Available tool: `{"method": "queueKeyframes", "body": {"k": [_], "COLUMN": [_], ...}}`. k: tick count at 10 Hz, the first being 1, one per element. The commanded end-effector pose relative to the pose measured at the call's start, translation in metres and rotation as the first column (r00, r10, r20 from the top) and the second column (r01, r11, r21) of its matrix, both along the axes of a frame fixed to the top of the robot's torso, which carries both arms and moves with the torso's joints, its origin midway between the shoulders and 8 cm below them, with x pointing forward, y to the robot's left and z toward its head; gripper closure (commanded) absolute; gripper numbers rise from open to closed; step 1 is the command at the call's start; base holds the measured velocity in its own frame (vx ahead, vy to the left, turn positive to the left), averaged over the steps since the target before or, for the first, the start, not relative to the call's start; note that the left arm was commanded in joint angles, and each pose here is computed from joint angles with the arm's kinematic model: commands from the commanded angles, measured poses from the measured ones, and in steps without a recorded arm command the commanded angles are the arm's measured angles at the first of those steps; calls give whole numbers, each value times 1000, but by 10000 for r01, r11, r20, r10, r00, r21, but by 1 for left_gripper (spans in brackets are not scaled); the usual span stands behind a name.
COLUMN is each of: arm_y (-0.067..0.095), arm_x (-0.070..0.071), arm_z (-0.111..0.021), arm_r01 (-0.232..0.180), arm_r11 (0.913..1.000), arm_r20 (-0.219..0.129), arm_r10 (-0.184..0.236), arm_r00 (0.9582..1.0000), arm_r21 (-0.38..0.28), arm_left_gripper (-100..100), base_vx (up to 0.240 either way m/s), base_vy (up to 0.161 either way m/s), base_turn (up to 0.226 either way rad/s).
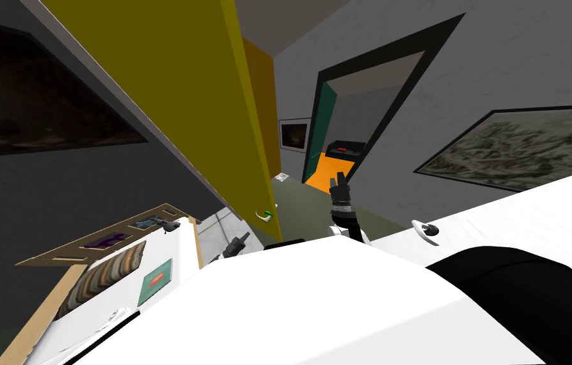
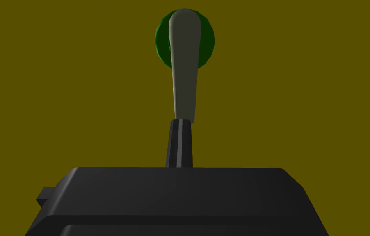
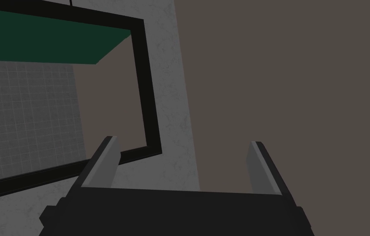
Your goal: Push the door open
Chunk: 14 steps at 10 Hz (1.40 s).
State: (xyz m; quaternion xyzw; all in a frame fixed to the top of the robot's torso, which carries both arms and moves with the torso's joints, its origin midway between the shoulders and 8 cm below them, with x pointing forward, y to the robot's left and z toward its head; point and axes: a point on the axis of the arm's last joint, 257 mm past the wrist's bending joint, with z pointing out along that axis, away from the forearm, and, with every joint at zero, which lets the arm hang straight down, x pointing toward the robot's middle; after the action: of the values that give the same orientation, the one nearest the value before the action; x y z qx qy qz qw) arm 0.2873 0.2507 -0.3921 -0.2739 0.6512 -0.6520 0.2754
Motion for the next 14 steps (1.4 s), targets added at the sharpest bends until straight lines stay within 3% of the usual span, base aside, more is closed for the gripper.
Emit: {"method": "queueKeyframes", "body": {"k": [1, 3, 4, 6, 7, 8, 13, 14], "arm_y": [0, 0, 12, 19, 26, 22, 17, 17], "arm_x": [0, 0, 12, 19, 25, 22, 55, 55], "arm_z": [0, 0, 0, 0, 1, 1, 0, 0], "arm_r01": [-1, -1, -567, -934, -1237, -1059, -1508, -1508], "arm_r11": [10000, 10000, 9984, 9956, 9923, 9944, 9885, 9885], "arm_r20": [-2, -2, -7, -14, -22, -3, 16, 16], "arm_r10": [1, 1, 567, 934, 1237, 1059, 1508, 1508], "arm_r00": [10000, 10000, 9984, 9956, 9923, 9944, 9886, 9886], "arm_r21": [1, 1, 12, 12, 7, -1, 45, 45], "arm_left_gripper": [100, 100, -100, -100, -100, -100, -100, -100], "base_vx": [-15, -3, -52, -101, -100, -47, 133, 102], "base_vy": [14, 3, -72, -105, -96, -48, -110, -86], "base_turn": [0, 0, 157, 117, 71, 21, -83, 9]}}
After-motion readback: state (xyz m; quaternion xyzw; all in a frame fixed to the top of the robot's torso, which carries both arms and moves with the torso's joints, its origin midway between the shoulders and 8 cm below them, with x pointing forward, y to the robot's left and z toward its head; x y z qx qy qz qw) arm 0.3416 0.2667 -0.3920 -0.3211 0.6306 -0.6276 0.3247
